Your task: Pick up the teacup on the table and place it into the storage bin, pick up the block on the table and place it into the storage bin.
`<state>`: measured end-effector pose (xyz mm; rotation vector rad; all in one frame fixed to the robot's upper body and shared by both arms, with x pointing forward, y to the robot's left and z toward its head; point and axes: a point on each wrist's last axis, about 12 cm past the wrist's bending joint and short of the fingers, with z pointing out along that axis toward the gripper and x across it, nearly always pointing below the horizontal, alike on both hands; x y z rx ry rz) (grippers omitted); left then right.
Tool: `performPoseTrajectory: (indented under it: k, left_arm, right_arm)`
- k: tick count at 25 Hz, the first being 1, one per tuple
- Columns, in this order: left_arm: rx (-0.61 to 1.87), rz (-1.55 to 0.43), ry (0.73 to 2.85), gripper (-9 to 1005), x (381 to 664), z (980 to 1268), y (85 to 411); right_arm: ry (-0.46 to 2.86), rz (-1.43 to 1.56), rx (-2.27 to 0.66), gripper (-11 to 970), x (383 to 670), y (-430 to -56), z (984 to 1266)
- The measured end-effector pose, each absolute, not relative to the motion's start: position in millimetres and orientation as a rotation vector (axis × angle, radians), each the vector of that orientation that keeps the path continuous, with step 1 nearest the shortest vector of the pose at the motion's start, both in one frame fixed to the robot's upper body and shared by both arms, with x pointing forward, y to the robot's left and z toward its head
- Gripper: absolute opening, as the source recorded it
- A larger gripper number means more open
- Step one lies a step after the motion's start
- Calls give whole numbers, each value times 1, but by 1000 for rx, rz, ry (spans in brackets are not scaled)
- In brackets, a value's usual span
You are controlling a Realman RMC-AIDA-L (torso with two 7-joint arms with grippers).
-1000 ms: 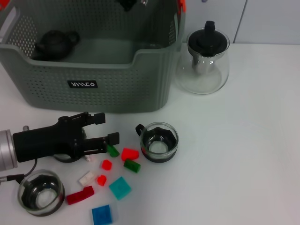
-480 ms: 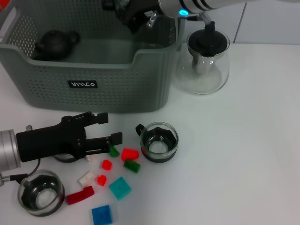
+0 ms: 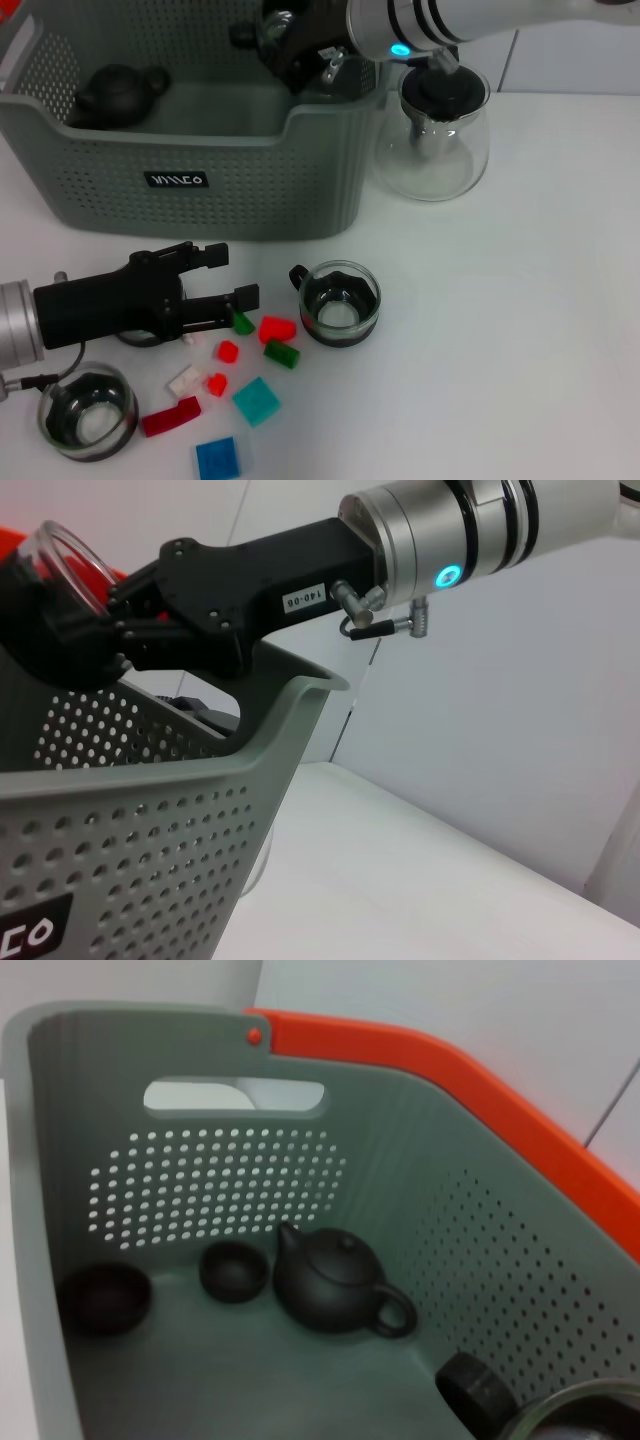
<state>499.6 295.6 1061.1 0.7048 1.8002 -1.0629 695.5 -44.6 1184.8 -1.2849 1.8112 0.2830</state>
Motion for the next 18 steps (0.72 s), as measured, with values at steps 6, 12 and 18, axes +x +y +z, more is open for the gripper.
performPoseTrajectory:
  k: [6, 12, 18]
  left_arm:
    - [699, -1072, 1803, 858, 499, 1059, 294]
    - [706, -1072, 1804, 858, 500, 1059, 294]
    - [705, -1072, 1805, 858, 500, 1059, 293]
  right_arm:
    - [1834, 289, -1278, 66, 693, -49, 1177]
    - [1844, 290, -1275, 67, 693, -52, 1174]
    - [1847, 297, -1277, 67, 692, -52, 1173]
